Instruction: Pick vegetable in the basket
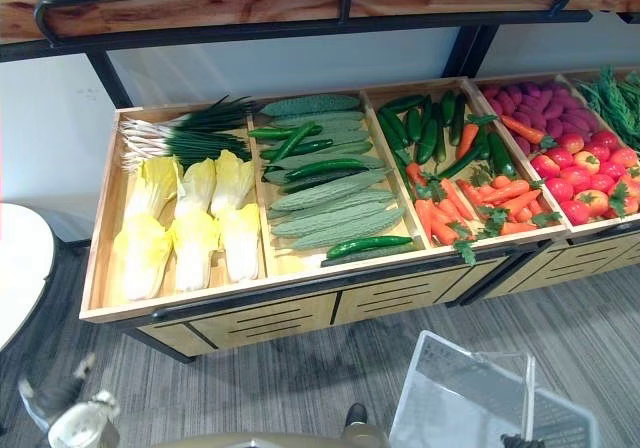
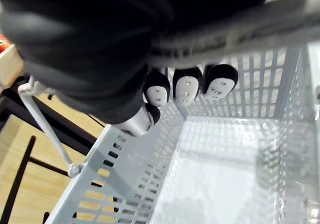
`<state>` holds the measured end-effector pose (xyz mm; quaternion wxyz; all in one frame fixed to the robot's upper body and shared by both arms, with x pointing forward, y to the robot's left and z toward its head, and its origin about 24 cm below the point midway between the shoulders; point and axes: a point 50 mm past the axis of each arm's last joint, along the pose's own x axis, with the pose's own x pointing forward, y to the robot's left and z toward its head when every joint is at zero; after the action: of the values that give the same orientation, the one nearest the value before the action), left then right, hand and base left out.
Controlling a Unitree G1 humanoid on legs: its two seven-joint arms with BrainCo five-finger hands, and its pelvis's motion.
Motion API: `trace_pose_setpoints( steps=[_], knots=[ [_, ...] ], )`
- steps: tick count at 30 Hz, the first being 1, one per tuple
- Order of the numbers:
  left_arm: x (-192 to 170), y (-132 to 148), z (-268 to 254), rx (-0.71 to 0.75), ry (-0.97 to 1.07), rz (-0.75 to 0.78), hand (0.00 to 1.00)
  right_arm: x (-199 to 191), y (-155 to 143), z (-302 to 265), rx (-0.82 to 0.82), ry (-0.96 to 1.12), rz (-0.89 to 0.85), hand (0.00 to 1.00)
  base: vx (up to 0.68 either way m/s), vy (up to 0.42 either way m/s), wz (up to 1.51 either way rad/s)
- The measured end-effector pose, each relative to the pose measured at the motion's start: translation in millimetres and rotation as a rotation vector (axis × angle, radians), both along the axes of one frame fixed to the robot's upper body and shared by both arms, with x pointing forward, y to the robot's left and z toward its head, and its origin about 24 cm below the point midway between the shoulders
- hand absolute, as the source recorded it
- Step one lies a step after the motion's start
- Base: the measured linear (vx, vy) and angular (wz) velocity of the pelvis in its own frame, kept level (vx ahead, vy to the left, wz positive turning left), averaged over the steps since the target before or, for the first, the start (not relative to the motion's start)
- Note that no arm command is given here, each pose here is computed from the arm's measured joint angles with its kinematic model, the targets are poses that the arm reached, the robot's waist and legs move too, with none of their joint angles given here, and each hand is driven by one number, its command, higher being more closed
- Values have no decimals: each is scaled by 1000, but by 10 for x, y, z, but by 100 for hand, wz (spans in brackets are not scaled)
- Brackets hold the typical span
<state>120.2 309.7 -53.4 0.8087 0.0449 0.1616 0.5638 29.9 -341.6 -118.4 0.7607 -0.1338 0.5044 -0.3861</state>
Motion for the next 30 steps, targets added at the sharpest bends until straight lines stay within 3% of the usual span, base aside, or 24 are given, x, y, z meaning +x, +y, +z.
trace_pose_setpoints(
  steps=[3,9,16,30],
  knots=[
    [179,37,324,133,-154,-15,0,-64,51,-27,4,11,-10,100,3,12,0],
    [405,50,542,200,-243,-73,0,-14,118,-45,-2,4,6,100,0,1,-1],
    [662,0,512,213,-146,-199,0,85,259,-95,7,15,106,100,-3,0,-20],
    [755,89,242,90,46,-224,0,89,408,-152,25,26,179,100,2,-1,-12]
  ],
)
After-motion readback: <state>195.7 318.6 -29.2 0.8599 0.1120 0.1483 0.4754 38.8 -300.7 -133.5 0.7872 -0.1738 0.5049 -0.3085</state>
